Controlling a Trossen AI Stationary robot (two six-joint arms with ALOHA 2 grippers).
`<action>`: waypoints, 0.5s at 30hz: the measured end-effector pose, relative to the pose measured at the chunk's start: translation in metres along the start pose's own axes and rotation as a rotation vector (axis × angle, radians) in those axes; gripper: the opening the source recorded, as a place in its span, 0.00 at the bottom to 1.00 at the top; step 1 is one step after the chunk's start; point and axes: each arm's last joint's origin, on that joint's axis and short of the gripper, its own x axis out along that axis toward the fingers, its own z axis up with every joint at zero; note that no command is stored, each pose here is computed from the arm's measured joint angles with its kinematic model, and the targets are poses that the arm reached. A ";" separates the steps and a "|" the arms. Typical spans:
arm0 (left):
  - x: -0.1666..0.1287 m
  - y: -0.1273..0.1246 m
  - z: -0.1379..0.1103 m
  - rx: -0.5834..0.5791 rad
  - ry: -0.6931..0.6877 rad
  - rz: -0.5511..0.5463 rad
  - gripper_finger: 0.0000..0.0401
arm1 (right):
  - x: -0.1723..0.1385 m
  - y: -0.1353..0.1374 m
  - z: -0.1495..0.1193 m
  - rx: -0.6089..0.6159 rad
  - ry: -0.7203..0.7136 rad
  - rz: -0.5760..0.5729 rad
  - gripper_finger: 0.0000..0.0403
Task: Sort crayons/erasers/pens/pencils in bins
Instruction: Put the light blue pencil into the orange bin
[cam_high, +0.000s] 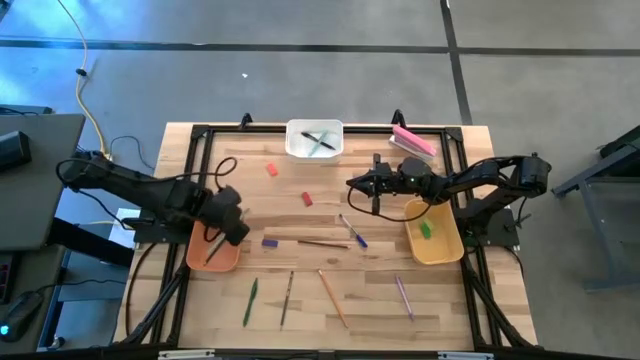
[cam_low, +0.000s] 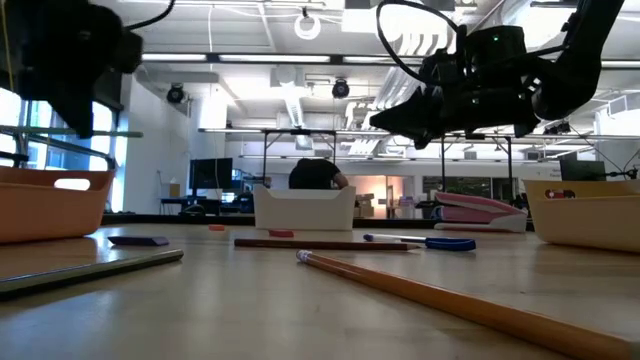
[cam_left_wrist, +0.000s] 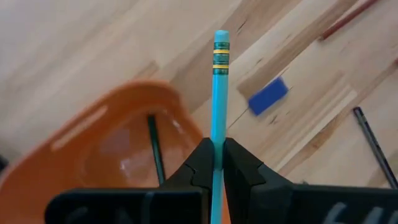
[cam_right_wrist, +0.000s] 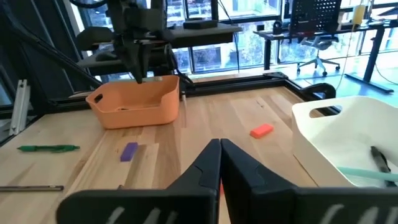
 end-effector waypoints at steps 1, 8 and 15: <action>0.001 0.002 -0.005 -0.009 0.001 0.002 0.01 | 0.000 0.000 0.000 -0.002 0.002 0.000 0.00; 0.019 0.013 -0.028 -0.027 0.001 0.058 0.01 | 0.000 -0.001 -0.001 -0.005 0.006 -0.018 0.00; 0.022 0.013 -0.033 -0.031 0.004 0.050 0.01 | 0.000 -0.001 -0.001 -0.005 0.006 -0.025 0.00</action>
